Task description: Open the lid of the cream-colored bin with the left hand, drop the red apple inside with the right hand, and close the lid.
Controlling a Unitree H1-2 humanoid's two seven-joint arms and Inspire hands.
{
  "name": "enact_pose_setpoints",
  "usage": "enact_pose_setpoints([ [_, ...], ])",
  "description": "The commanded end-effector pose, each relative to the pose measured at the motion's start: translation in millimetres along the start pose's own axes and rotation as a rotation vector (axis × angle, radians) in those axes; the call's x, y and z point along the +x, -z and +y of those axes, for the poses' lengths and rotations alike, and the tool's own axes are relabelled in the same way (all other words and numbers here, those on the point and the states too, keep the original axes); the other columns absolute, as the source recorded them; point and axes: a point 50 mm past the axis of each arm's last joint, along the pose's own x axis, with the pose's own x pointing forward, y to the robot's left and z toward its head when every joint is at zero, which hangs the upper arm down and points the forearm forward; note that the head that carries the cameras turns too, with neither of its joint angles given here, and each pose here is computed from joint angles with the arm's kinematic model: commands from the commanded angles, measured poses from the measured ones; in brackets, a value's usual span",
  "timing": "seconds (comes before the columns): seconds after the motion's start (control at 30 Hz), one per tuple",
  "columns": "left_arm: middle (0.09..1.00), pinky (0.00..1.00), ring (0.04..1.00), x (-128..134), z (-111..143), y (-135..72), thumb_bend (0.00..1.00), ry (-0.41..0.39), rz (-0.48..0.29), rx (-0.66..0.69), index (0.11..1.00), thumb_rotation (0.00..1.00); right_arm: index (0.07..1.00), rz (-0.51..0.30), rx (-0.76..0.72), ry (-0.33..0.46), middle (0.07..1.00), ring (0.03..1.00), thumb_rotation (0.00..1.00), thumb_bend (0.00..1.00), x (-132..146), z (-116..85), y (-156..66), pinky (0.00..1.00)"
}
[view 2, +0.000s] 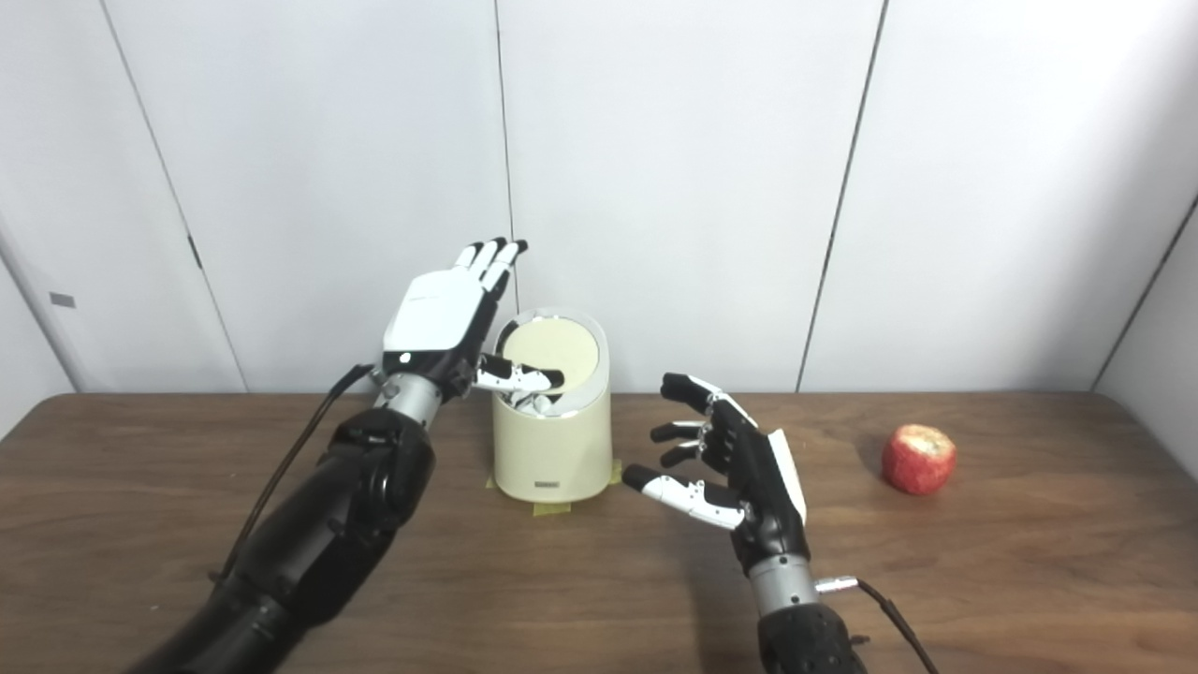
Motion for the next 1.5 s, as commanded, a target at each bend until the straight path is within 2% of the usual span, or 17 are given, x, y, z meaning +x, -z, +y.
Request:
enact_pose_setpoints([
  [0.0,1.000,0.79,0.980,7.5,15.6,4.3,0.93,0.035,0.027,0.184,1.000,0.03,0.750,-0.107,0.008,-0.009,0.785,0.599,0.26,0.77,15.7,3.4,-24.2,0.46],
  [0.17,1.000,0.81,0.970,4.7,22.4,1.6,0.98,0.099,0.046,0.298,1.000,0.07,0.752,-0.105,0.014,-0.008,0.780,0.600,0.26,0.78,16.1,3.4,-24.4,0.47],
  [0.4,1.000,0.77,0.954,0.3,24.3,1.8,1.00,0.178,0.060,0.344,1.000,0.08,0.754,-0.106,0.010,-0.008,0.782,0.604,0.26,0.77,16.2,1.8,-23.7,0.47],
  [0.5,1.000,0.78,0.949,-2.0,23.3,2.7,1.00,0.182,0.061,0.336,1.000,0.08,0.755,-0.103,0.004,-0.008,0.781,0.603,0.27,0.77,15.7,1.8,-24.0,0.47],
  [0.6,1.000,0.78,0.942,-4.5,23.9,4.1,0.98,0.145,0.055,0.285,1.000,0.08,0.756,-0.104,0.013,-0.011,0.783,0.604,0.25,0.76,15.1,1.4,-23.4,0.47],
  [0.67,0.982,0.75,0.918,-6.3,25.0,5.7,0.97,0.070,0.042,0.192,1.000,0.05,0.756,-0.106,0.010,-0.012,0.783,0.603,0.26,0.76,15.1,0.9,-22.6,0.46],
  [0.7,0.961,0.73,0.902,-7.5,26.2,6.7,0.95,0.031,0.033,0.099,1.000,0.07,0.756,-0.105,0.006,-0.012,0.784,0.603,0.27,0.76,15.0,0.7,-22.2,0.46],
  [0.77,0.970,0.77,0.921,-10.5,30.9,8.8,0.88,-0.042,0.020,-0.122,1.000,0.12,0.757,-0.103,0.000,-0.012,0.786,0.609,0.29,0.77,14.9,0.4,-21.4,0.47],
  [0.87,0.949,0.68,0.890,-17.0,36.5,15.9,0.81,-0.171,-0.018,-0.448,1.000,0.19,0.758,-0.104,-0.003,-0.014,0.783,0.609,0.30,0.77,15.3,0.4,-20.7,0.47],
  [0.9,0.937,0.68,0.885,-19.7,36.0,20.3,0.79,-0.211,-0.023,-0.567,0.994,0.19,0.756,-0.103,-0.003,-0.013,0.782,0.608,0.30,0.77,15.4,0.6,-20.7,0.46],
  [0.97,0.904,0.69,0.867,-27.1,32.4,31.7,0.76,-0.264,-0.006,-0.808,0.964,0.18,0.755,-0.100,-0.005,-0.011,0.781,0.608,0.30,0.76,15.4,0.6,-20.9,0.46],
  [1.03,0.878,0.64,0.838,-36.5,28.5,43.2,0.72,-0.292,0.022,-0.957,0.931,0.20,0.755,-0.101,-0.009,-0.009,0.781,0.608,0.30,0.76,15.4,0.4,-20.9,0.46],
  [1.1,0.863,0.64,0.827,-47.7,24.3,55.0,0.71,-0.303,0.051,-1.044,0.910,0.27,0.757,-0.101,-0.002,-0.010,0.783,0.614,0.30,0.76,15.2,0.1,-20.9,0.47],
  [1.23,0.860,0.65,0.824,-76.6,12.3,79.3,0.72,-0.311,0.082,-1.141,0.889,0.26,0.761,-0.100,0.003,-0.016,0.784,0.617,0.30,0.75,14.3,-1.5,-21.0,0.47],
  [1.47,0.842,0.70,0.791,-130.4,-15.9,106.3,0.78,-0.299,0.108,-1.199,0.860,0.29,0.761,-0.100,0.003,-0.009,0.799,0.614,0.27,0.75,14.2,-5.7,-21.5,0.47],
])
